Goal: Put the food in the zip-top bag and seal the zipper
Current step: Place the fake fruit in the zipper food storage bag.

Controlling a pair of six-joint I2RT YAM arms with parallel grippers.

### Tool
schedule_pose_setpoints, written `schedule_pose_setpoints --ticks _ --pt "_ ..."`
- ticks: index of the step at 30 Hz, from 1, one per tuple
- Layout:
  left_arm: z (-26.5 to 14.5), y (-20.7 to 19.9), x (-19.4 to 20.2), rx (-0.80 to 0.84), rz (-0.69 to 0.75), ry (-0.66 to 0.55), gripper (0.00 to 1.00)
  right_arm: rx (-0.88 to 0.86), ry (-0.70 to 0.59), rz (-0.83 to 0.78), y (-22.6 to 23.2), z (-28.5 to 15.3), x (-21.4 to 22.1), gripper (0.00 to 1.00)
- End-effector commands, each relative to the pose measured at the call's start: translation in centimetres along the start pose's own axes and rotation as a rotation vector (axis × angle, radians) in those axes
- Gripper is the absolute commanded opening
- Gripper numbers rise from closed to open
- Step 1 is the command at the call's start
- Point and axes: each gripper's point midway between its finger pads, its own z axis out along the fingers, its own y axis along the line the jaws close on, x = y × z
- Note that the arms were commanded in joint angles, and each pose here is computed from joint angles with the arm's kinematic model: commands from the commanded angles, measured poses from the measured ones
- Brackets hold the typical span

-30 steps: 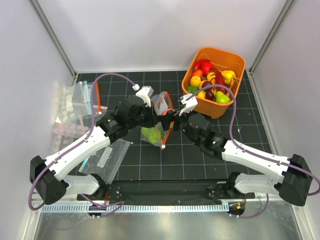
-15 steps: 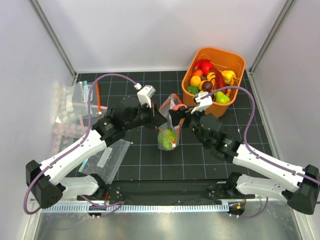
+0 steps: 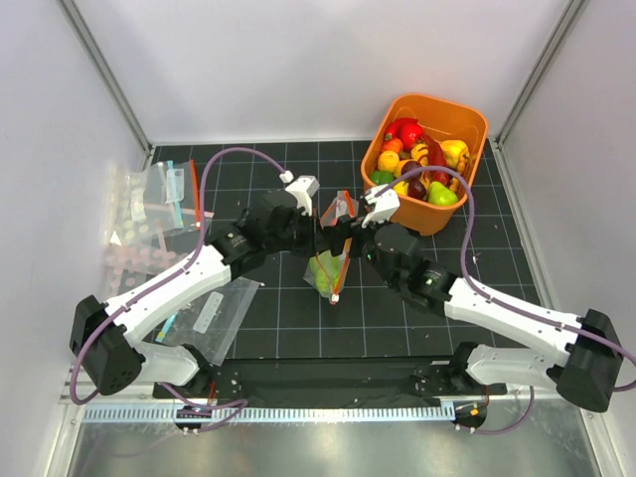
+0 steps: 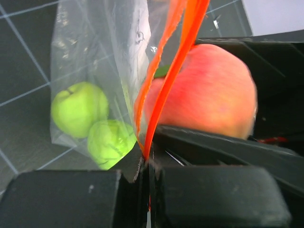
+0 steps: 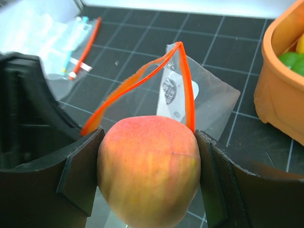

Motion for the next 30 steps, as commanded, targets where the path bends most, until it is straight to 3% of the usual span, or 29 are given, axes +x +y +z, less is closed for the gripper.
schedule_pose_setpoints --ticks 1,6,9,14,17,24,30 --pt "-1.1 -1.7 -2.4 0.043 -0.001 -0.068 0.00 -0.027 -0.032 0.045 1.4 0.9 -1.5 0.40" --pt "-1.6 -1.7 -2.6 0.038 0.002 -0.084 0.00 0.027 -0.022 0.039 0.5 1.1 -1.3 0.56" --pt "-1.5 -1.5 -2.6 0.031 -0.002 -0.085 0.00 0.022 -0.026 0.048 0.6 0.8 -1.5 0.72" --pt "-1.0 -1.7 -2.3 0.041 -0.014 -0.064 0.00 0.049 -0.019 0.050 0.1 0.5 -1.7 0.74" --pt "-0.7 -1.5 -2.1 0.039 -0.026 -0.053 0.00 0.068 -0.009 0.055 -0.2 0.4 -1.9 0.87" --pt "-0.8 -0.6 -2.4 0.027 -0.058 -0.070 0.00 0.068 0.012 0.066 0.1 0.6 -1.8 0.93" --pt "-0.3 -0.6 -2.1 0.049 -0.086 -0.040 0.00 0.072 0.045 0.061 0.2 0.8 -1.1 0.91"
